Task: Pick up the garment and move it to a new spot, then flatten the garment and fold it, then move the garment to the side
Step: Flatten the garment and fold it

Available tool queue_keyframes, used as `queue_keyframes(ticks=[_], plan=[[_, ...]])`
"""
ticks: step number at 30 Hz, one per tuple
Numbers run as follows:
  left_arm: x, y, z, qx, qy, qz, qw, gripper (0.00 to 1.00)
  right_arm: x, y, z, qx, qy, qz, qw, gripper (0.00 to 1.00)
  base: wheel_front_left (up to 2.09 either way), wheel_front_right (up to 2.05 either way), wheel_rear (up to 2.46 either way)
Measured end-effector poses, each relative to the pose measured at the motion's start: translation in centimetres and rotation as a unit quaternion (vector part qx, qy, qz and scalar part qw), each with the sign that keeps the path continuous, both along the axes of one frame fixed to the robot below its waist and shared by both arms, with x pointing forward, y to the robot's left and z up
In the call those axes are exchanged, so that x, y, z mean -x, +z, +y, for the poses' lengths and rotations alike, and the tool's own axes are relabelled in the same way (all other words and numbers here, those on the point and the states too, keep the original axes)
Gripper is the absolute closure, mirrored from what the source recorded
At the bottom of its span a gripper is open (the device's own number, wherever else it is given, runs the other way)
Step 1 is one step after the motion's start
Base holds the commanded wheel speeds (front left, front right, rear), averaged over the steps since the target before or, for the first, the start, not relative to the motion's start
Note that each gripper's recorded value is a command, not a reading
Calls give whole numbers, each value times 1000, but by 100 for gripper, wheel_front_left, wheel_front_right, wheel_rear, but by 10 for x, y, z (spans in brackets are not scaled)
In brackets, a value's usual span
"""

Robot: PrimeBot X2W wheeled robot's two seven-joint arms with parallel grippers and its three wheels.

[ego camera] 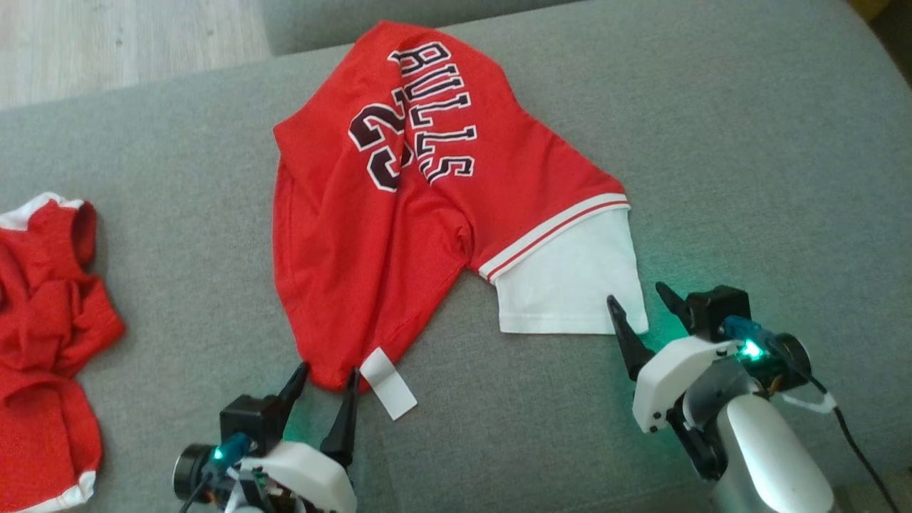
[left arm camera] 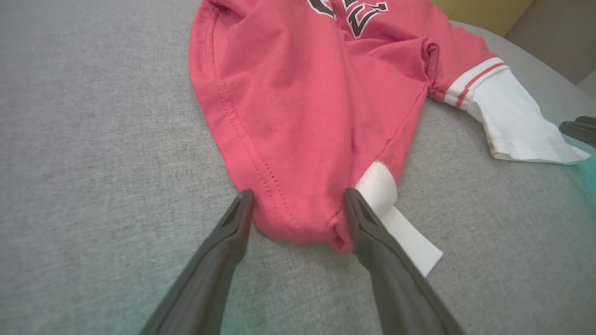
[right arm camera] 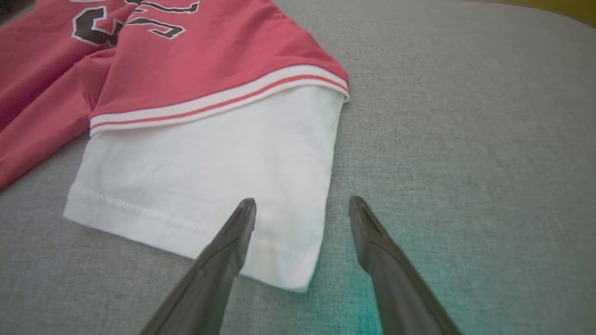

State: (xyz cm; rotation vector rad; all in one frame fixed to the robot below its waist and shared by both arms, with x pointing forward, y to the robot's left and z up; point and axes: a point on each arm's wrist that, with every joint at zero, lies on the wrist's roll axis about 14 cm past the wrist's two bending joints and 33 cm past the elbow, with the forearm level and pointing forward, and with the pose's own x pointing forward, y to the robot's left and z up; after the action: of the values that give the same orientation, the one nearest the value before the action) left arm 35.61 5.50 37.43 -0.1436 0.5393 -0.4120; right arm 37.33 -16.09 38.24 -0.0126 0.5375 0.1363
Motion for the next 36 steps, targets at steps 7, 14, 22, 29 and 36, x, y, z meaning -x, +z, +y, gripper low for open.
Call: queue_keyframes(ticks=[7,14,22,29,36], plan=[[-7,-1,-3,11,0,4,1000,0,0,-11,6,-5,7,20,1000,0,0,0,0],[-8,-3,0,8,11,7,1000,0,3,-14,7,-5,10,26,1000,0,0,0,0],[-4,-7,6,2,18,20,1000,0,2,-15,10,-8,12,28,1000,0,0,0,0],[-4,-13,1,6,13,33,999,0,-1,-18,14,-11,19,34,999,0,0,0,0],[-6,-17,-8,12,-1,45,999,16,-5,-19,22,-13,34,47,998,10,0,0,0]])
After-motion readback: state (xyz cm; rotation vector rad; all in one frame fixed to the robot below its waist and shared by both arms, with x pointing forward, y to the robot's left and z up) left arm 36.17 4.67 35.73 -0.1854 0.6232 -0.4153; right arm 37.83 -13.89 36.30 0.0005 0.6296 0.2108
